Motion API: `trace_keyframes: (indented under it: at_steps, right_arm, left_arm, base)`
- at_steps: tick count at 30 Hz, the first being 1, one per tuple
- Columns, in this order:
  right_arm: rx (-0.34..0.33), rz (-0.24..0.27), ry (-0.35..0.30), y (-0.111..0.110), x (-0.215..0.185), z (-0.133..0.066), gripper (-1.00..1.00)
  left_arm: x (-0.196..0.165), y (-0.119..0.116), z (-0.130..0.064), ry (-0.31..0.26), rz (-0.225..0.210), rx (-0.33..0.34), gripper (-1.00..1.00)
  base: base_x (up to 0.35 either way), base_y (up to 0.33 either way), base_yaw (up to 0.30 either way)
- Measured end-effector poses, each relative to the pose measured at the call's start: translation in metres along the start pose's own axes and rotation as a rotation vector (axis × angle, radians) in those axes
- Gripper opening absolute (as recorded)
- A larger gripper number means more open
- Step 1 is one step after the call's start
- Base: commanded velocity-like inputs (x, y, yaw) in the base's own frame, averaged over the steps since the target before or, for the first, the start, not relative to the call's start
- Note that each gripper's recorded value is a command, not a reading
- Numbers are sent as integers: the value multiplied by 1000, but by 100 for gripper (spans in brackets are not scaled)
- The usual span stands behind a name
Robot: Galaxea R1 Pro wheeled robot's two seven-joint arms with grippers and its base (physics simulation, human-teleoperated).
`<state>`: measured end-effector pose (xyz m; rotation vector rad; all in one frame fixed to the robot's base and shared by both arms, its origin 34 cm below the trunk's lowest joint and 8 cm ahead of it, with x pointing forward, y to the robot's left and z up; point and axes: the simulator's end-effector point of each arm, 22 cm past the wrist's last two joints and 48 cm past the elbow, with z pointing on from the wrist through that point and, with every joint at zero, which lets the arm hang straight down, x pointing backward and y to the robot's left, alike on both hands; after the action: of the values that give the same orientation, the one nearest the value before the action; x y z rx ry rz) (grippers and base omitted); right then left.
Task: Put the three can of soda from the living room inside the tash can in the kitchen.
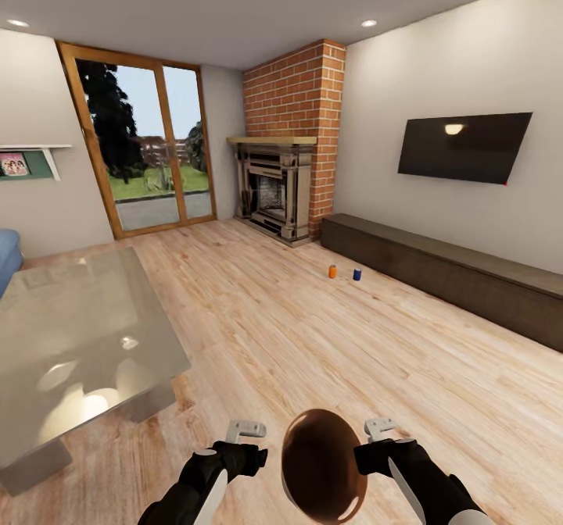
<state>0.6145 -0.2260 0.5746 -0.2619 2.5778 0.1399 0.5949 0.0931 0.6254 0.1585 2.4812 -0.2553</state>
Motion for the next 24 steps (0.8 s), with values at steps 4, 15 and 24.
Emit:
trace_keyframes:
  at_steps: [4, 15, 24]
  right_arm:
    - [1, -1, 0, 0, 0, 0, -100]
    - [0, 0, -1, 0, 0, 0, -100]
    - [0, 0, 0, 0, 0, 0, -100]
  left_arm:
    - [0, 0, 0, 1, 0, 0, 100]
    - [0, -1, 0, 1, 1, 0, 100]
    - [0, -1, 0, -2, 1, 0, 100]
  base:
    - [27, 34, 0]
    - [81, 73, 0]
    - [31, -67, 0]
